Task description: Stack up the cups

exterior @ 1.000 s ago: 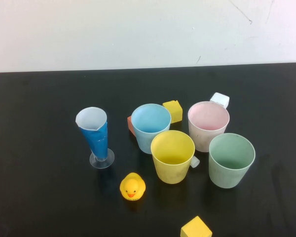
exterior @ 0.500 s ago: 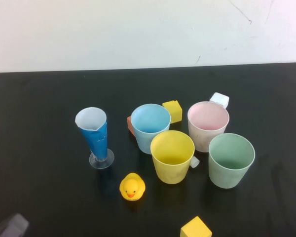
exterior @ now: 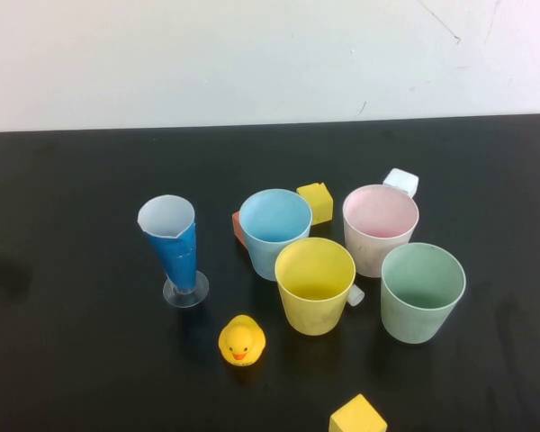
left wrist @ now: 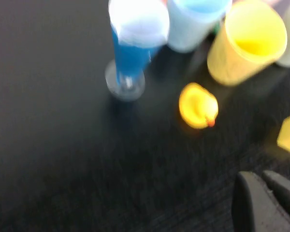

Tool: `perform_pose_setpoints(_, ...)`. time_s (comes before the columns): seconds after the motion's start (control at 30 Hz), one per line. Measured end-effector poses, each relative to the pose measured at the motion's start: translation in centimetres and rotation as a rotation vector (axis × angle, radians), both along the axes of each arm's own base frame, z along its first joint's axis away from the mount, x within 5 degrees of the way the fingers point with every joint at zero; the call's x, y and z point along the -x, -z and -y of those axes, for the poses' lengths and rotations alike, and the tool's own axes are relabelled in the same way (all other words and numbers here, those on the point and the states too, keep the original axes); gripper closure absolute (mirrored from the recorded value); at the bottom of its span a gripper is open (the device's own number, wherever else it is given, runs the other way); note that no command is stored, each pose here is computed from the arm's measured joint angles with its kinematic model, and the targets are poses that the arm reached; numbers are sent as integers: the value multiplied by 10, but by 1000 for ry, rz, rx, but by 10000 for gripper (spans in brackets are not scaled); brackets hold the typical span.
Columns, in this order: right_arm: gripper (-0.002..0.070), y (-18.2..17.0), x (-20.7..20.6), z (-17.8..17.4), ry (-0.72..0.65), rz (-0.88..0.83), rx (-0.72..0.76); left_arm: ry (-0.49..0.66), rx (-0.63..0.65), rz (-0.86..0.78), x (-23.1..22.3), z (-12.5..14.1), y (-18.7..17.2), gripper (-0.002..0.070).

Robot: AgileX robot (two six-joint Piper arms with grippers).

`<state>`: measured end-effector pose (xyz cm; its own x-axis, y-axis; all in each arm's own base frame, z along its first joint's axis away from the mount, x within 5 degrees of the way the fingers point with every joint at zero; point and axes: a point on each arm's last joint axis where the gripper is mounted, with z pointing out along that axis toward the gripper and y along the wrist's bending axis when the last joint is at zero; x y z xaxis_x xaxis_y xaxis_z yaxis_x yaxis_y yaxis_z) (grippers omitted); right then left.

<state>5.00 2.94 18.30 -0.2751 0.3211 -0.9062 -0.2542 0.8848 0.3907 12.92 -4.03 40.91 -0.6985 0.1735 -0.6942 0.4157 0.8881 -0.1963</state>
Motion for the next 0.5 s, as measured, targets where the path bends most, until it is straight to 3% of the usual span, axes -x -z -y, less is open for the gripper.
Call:
perform_pose_setpoints(0.23,679,0,0,0,-3,6,16,158,-40,-10,-60,27,-30,677)
perform_pose_setpoints(0.5,679,0,0,0,-3,7,18,295,-81,-118,-127,81,-10,677)
